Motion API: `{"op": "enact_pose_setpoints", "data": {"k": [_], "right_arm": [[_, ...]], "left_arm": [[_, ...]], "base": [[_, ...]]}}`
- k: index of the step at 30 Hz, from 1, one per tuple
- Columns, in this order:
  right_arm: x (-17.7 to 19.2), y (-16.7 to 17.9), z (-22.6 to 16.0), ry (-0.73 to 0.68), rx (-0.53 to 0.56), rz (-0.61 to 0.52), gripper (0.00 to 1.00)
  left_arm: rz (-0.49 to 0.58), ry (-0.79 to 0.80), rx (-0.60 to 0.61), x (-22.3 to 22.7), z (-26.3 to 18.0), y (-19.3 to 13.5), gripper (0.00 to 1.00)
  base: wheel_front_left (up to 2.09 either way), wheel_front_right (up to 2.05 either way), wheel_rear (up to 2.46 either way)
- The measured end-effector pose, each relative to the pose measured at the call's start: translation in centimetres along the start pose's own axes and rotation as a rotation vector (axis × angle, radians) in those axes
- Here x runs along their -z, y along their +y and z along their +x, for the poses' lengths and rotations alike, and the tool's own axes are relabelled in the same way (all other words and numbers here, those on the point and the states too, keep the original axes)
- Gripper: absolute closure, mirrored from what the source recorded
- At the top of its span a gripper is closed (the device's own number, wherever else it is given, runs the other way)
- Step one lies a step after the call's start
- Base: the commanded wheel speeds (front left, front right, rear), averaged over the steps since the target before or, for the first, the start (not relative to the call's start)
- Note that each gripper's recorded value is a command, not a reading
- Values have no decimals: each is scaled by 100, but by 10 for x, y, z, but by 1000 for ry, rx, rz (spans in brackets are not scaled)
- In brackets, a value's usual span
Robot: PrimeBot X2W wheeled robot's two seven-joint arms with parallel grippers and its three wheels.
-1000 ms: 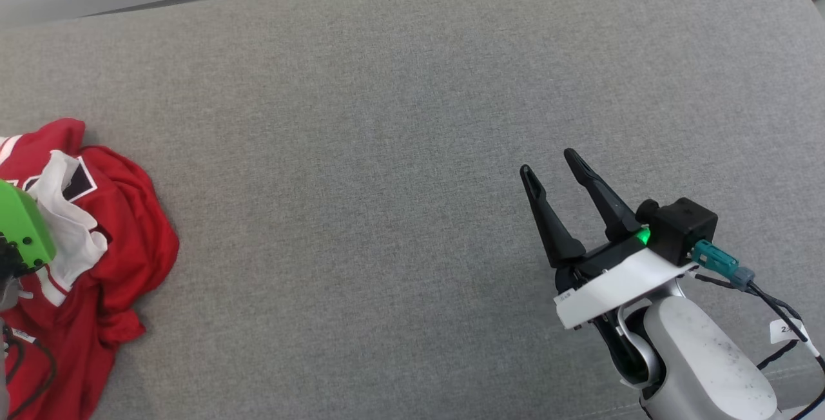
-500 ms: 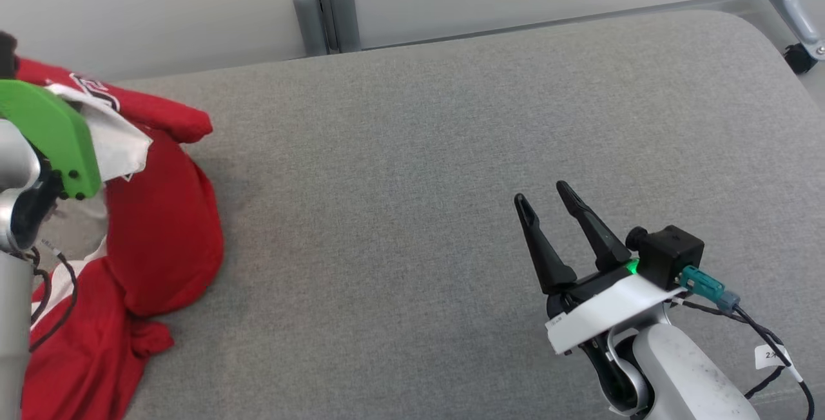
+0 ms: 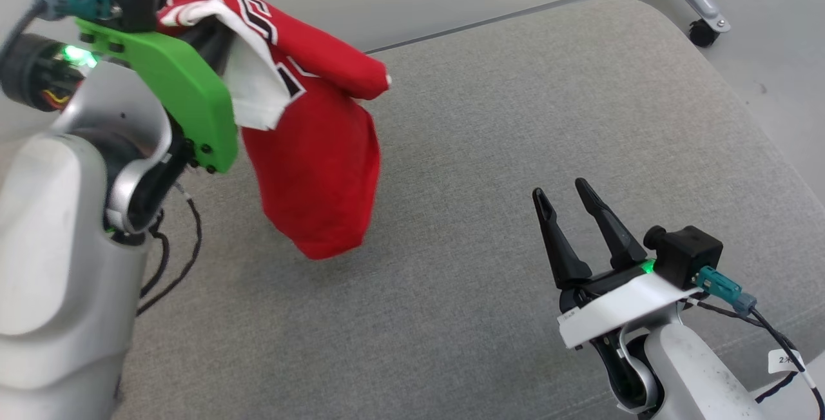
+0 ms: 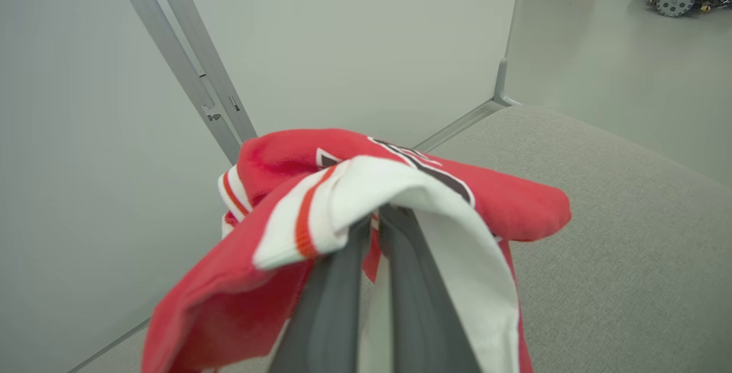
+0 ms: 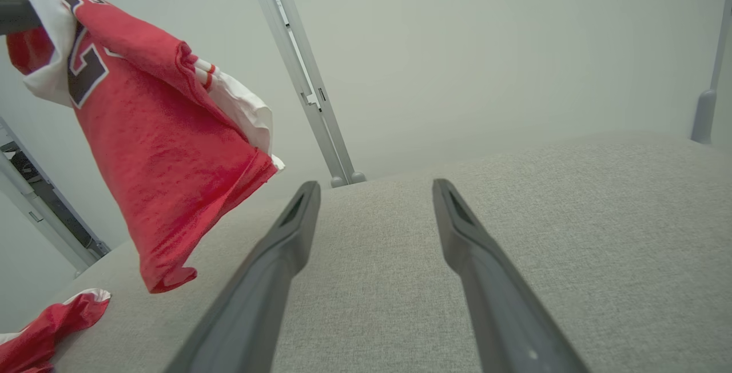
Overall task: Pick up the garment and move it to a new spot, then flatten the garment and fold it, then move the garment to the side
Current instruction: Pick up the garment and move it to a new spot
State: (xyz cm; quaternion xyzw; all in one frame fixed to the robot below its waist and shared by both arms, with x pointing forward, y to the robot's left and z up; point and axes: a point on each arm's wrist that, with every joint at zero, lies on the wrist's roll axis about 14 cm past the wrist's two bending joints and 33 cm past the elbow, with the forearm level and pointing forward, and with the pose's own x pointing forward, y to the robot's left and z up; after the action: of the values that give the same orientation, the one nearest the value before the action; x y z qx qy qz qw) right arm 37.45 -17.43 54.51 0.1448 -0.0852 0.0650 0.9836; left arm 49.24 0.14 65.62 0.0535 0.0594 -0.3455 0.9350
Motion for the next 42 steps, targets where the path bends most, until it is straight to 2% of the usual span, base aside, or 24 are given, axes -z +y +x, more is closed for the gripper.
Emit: {"op": "enact_pose_setpoints", "data": {"k": [3, 5, 11, 12, 13, 16, 23, 28, 33, 42], "right_arm": [[1, -9, -3, 6, 27, -6, 0], [4, -13, -3, 15, 38, -9, 0], [11, -21, -3, 40, 58, -15, 0], [12, -20, -2, 44, 55, -16, 0], [13, -20, -1, 47, 53, -16, 0], [16, -22, 0, 58, 50, -23, 0], [18, -15, 5, 65, 14, -26, 0], [17, -5, 8, 60, -18, -22, 0], [15, 1, 7, 52, -36, -23, 0], [10, 7, 1, 42, -64, -38, 0]], "left_arm": [[-39, 19, 82, 25, 17, -33, 100], [-34, 48, 83, 52, 26, -40, 100], [-222, 92, 47, 135, 45, -53, 99], [-262, 120, 46, 151, 45, -57, 56], [-277, 143, 47, 165, 45, -62, 0], [-286, 144, 43, 180, 43, -66, 0], [-272, 106, 9, 179, 30, -55, 0], [-269, 93, -50, 178, 8, -32, 0], [-267, 53, -151, 178, -25, -4, 0], [-348, -109, -389, 163, -90, 26, 0]], "base": [[0, 0, 0], [0, 0, 0], [0, 0, 0], [0, 0, 0], [0, 0, 0], [0, 0, 0], [0, 0, 0], [0, 0, 0], [0, 0, 0], [0, 0, 0]]}}
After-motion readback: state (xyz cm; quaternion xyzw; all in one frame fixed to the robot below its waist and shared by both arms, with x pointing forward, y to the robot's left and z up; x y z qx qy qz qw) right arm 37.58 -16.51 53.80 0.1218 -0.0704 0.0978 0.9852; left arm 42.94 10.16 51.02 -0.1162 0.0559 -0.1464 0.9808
